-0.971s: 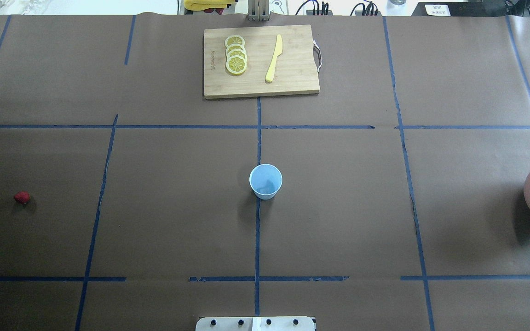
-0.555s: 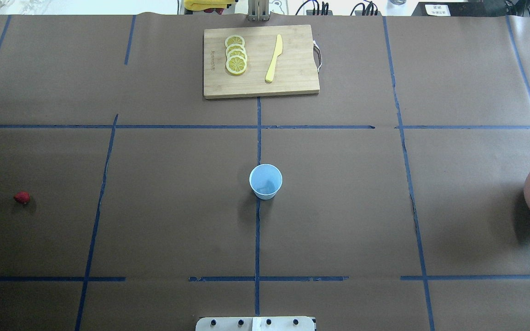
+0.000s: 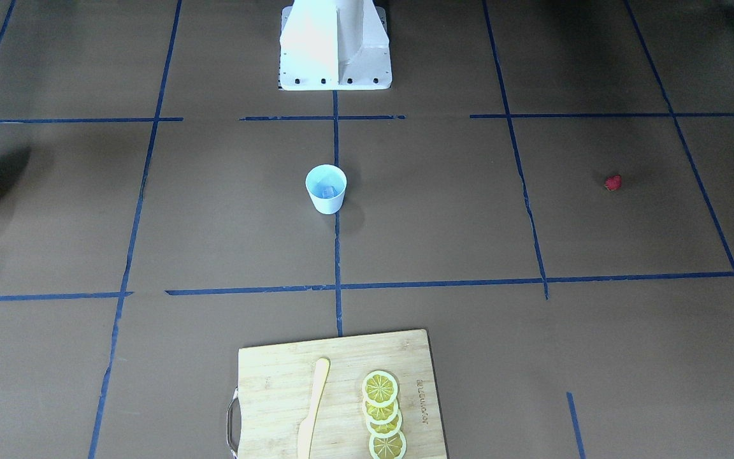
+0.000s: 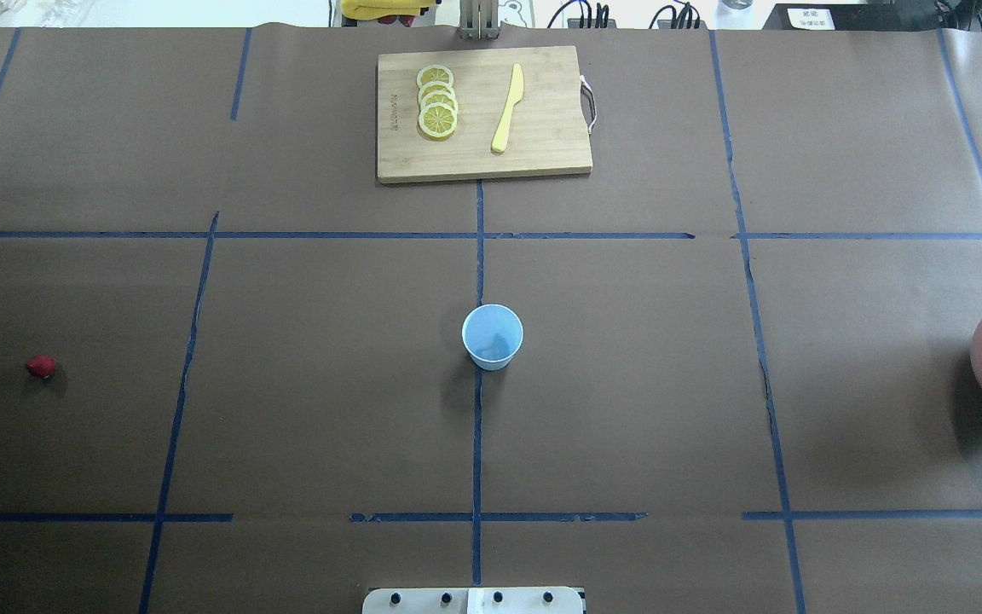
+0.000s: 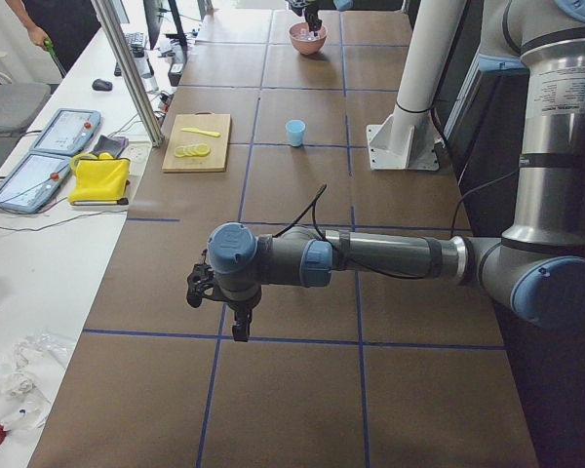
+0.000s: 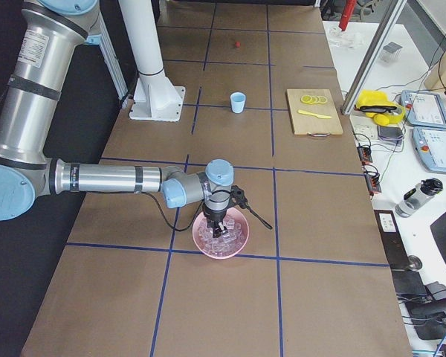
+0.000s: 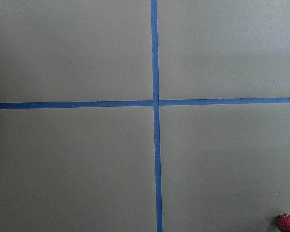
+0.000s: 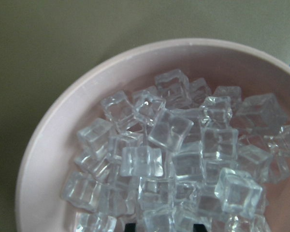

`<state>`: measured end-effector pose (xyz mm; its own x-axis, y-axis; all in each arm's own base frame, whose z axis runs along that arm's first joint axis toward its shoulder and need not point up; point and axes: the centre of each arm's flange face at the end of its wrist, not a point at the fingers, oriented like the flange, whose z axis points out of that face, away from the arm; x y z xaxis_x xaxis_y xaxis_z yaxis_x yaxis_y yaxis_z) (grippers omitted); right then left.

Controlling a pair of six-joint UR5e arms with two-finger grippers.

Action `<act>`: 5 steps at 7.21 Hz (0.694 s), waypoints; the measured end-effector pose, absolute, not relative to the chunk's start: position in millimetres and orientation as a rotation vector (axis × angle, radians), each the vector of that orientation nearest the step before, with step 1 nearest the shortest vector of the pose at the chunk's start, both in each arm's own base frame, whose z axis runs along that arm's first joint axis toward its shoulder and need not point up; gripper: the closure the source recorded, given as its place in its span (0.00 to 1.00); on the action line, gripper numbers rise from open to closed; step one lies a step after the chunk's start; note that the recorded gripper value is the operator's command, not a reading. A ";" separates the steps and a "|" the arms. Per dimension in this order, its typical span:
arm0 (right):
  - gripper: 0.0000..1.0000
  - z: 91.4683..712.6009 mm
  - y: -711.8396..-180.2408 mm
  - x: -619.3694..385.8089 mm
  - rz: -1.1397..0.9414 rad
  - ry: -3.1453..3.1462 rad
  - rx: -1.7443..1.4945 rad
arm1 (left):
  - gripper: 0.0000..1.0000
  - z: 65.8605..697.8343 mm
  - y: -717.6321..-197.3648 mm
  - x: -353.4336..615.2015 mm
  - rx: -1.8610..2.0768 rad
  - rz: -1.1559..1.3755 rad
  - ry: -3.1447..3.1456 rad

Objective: Put ice and strawberries in cup
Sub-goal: 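Grasp another ice cube from the pink bowl with the right gripper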

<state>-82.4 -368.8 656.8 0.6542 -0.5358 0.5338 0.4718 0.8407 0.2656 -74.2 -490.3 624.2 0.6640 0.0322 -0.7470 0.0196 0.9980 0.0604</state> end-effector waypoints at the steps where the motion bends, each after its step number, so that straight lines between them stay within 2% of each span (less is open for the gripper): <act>1: 0.51 659.1 -368.4 -83.3 -0.574 -0.637 0.102 | 0.00 623.9 -490.3 -74.2 0.066 0.007 0.845; 5: 0.51 660.5 -367.9 -86.0 -0.580 -0.638 0.097 | 0.00 624.3 -490.3 -74.2 0.065 0.007 0.845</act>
<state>-86.0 -367.9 660.5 0.6511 -0.5394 0.5340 0.4812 0.8374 0.2593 -74.2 -490.3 624.3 0.6640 0.0321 -0.7471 0.0196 0.9980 0.0603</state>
